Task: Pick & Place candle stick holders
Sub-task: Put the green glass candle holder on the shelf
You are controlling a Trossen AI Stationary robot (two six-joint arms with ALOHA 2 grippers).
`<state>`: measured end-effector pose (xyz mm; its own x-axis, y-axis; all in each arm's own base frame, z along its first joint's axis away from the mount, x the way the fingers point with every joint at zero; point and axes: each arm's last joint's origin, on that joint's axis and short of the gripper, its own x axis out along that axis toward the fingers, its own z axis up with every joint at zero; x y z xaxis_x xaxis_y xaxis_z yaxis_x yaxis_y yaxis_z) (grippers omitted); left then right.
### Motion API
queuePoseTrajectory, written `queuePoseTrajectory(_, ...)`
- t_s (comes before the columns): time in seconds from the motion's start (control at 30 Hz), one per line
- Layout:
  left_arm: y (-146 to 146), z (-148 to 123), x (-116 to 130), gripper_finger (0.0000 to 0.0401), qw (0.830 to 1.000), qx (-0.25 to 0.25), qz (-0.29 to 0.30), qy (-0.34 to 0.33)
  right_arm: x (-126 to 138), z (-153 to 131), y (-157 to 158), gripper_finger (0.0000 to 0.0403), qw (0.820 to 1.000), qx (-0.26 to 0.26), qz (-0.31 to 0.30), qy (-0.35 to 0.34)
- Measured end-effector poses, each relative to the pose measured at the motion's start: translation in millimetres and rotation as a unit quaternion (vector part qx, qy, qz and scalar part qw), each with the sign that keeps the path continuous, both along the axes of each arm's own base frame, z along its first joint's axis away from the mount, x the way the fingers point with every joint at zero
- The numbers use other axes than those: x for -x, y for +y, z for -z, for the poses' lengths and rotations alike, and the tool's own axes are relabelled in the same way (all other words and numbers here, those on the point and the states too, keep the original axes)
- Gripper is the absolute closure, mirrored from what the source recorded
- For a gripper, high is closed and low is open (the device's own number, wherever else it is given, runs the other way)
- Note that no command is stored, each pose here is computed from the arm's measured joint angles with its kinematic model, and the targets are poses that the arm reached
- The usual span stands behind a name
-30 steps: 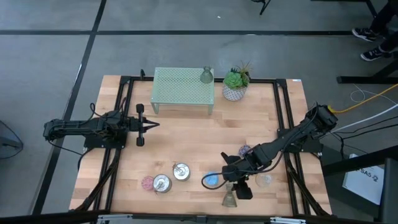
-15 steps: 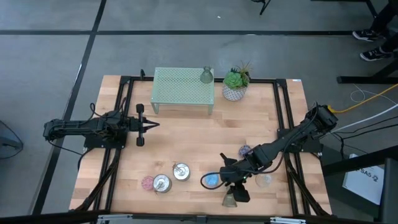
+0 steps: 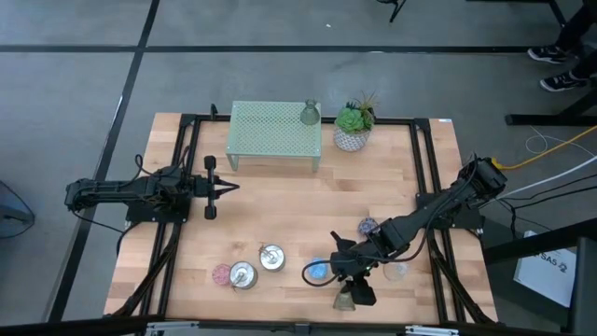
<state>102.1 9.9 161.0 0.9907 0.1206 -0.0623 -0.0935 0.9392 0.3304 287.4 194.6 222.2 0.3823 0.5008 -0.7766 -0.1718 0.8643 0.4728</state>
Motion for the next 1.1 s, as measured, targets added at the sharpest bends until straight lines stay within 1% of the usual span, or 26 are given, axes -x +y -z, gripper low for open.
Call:
queuePoseTrajectory(0.2,0,-1,0,0.0395,1.0,0.004,0.001,-0.008,0,0,0,0.0233,1.0,0.0,0.001,-0.001)
queuePoseTrajectory(0.23,0,-3,0,0.0395,1.0,0.022,0.007,-0.016,0,0,0,0.0233,1.0,-0.001,0.002,0.0)
queuePoseTrajectory(0.27,-1,-3,0,0.0395,0.998,0.06,0.019,-0.023,0,0,0,0.0233,1.0,-0.003,0.007,0.003)
queuePoseTrajectory(0.33,-3,-5,0,0.0395,0.988,0.141,0.051,-0.033,0,0,0,0.0233,1.0,-0.009,0.019,0.011)
queuePoseTrajectory(0.37,-4,-7,0,0.0395,0.983,0.169,0.063,-0.045,0,0,0,0.0233,1.0,-0.012,0.025,0.015)
queuePoseTrajectory(0.5,-5,-16,0,0.0395,0.958,0.256,0.094,-0.085,0,0,0,0.0233,0.999,-0.014,0.024,0.02)
queuePoseTrajectory(0.53,-5,-17,0,0.0395,0.952,0.274,0.097,-0.093,1,0,0,0.0233,0.999,-0.014,0.024,0.023)
queuePoseTrajectory(0.6,-5,-17,0,0.0395,0.945,0.298,0.096,-0.092,2,1,-1,0.0233,0.999,-0.01,0.024,0.028)
queuePoseTrajectory(0.73,-5,-17,0,0.0395,0.944,0.303,0.095,-0.091,3,2,-2,0.0233,0.999,-0.003,0.024,0.038)
queuePoseTrajectory(0.87,-5,-17,0,0.0394,0.938,0.322,0.096,-0.09,3,2,-1,0.0233,0.999,-0.008,0.026,0.037)
queuePoseTrajectory(1.0,-7,-19,0,0.0386,0.936,0.319,0.117,-0.096,3,1,1,0.0233,0.997,-0.043,0.028,0.065)
queuePoseTrajectory(1.1,-9,-27,1,0.0371,0.938,0.306,0.127,-0.097,6,1,3,0.0233,0.994,-0.059,0.029,0.084)
